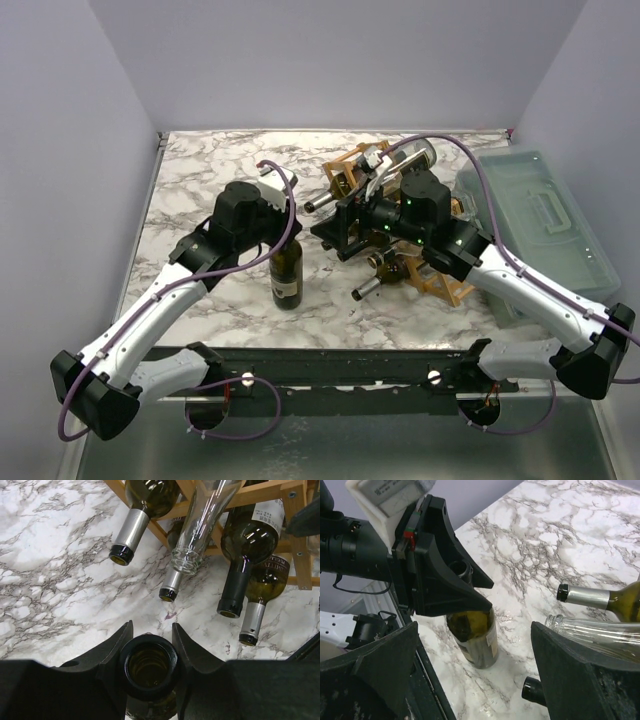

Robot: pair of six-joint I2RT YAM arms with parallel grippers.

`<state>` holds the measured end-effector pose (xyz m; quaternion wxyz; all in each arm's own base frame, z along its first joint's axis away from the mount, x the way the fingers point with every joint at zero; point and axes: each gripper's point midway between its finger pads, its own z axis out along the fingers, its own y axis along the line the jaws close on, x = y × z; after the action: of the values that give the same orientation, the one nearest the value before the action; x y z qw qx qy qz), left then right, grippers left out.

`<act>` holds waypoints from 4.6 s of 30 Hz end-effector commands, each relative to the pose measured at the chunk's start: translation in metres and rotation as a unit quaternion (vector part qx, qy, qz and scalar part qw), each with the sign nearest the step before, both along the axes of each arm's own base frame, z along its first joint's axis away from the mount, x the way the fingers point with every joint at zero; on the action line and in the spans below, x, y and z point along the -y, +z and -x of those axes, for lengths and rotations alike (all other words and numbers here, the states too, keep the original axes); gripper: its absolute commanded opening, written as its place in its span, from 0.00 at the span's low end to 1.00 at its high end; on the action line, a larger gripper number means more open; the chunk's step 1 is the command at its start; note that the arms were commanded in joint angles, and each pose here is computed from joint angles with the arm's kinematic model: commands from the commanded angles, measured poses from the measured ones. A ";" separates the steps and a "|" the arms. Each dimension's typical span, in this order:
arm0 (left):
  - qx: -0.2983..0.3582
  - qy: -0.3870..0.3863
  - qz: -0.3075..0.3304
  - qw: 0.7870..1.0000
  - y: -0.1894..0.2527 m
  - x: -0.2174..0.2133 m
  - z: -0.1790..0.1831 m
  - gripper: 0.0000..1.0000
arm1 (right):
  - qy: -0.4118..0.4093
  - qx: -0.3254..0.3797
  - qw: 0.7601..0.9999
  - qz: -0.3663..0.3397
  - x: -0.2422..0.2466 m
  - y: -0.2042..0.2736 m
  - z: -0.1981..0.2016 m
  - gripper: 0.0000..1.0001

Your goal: Put the wine bottle on the wine rack

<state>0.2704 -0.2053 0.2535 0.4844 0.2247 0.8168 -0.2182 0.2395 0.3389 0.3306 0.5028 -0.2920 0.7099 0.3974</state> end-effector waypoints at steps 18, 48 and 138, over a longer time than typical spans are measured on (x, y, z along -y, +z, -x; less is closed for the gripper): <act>0.018 0.008 0.094 0.995 0.052 -0.009 0.035 0.90 | 0.122 0.018 0.992 0.040 -0.037 -0.046 0.046 0.96; 0.130 0.225 0.071 0.963 0.148 -0.122 0.053 0.99 | 0.086 0.141 0.986 0.009 -0.129 -0.071 0.040 0.31; 0.059 0.128 0.059 0.988 0.066 -0.067 0.039 0.99 | 0.359 0.434 0.575 0.593 0.104 -0.175 0.100 0.00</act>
<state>0.2350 -0.1338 0.3111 0.5524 0.0844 0.8110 -0.1732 0.1325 0.2162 0.1505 0.2526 -0.8739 0.3960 -0.1252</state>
